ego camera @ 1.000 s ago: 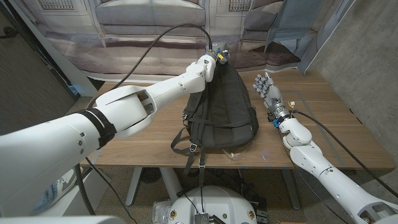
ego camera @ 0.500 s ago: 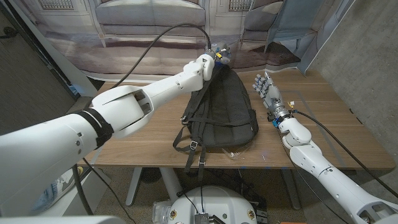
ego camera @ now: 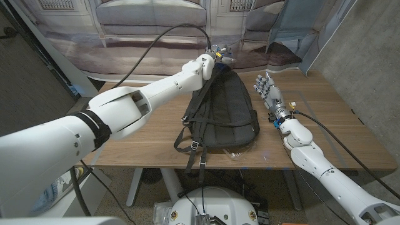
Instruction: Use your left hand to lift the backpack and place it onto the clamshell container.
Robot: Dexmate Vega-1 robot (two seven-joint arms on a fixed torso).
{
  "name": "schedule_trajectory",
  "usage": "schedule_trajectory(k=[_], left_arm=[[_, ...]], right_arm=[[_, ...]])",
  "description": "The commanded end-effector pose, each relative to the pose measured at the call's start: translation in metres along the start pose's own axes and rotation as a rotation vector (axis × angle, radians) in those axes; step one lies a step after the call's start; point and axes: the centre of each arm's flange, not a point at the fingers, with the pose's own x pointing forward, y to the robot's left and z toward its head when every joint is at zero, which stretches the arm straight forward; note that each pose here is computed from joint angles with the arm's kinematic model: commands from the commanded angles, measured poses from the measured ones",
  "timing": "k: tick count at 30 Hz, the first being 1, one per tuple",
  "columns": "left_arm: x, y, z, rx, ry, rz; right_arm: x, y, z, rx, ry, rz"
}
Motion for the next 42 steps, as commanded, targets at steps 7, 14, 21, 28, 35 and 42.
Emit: schedule_trajectory(k=[7, 14, 21, 28, 35, 42], left_arm=[[-0.008, 0.002, -0.005, -0.031, -0.033, -0.026], [-0.010, 0.003, -0.006, -0.043, -0.042, -0.041], [-0.013, 0.004, -0.007, -0.048, -0.048, -0.049], [-0.016, 0.006, -0.007, -0.051, -0.052, -0.050], [-0.018, 0.009, -0.008, -0.059, -0.057, -0.063], [-0.023, 0.012, -0.011, -0.068, -0.094, -0.061]], right_arm=[[-0.002, 0.003, 0.001, 0.000, 0.000, 0.005], [-0.002, 0.005, 0.002, -0.003, 0.001, 0.008], [-0.002, 0.005, 0.004, -0.008, 0.001, 0.009], [-0.002, 0.006, 0.005, -0.010, 0.001, 0.010], [-0.003, 0.007, 0.006, -0.012, -0.002, 0.011], [-0.004, 0.008, 0.006, -0.014, -0.001, 0.010]])
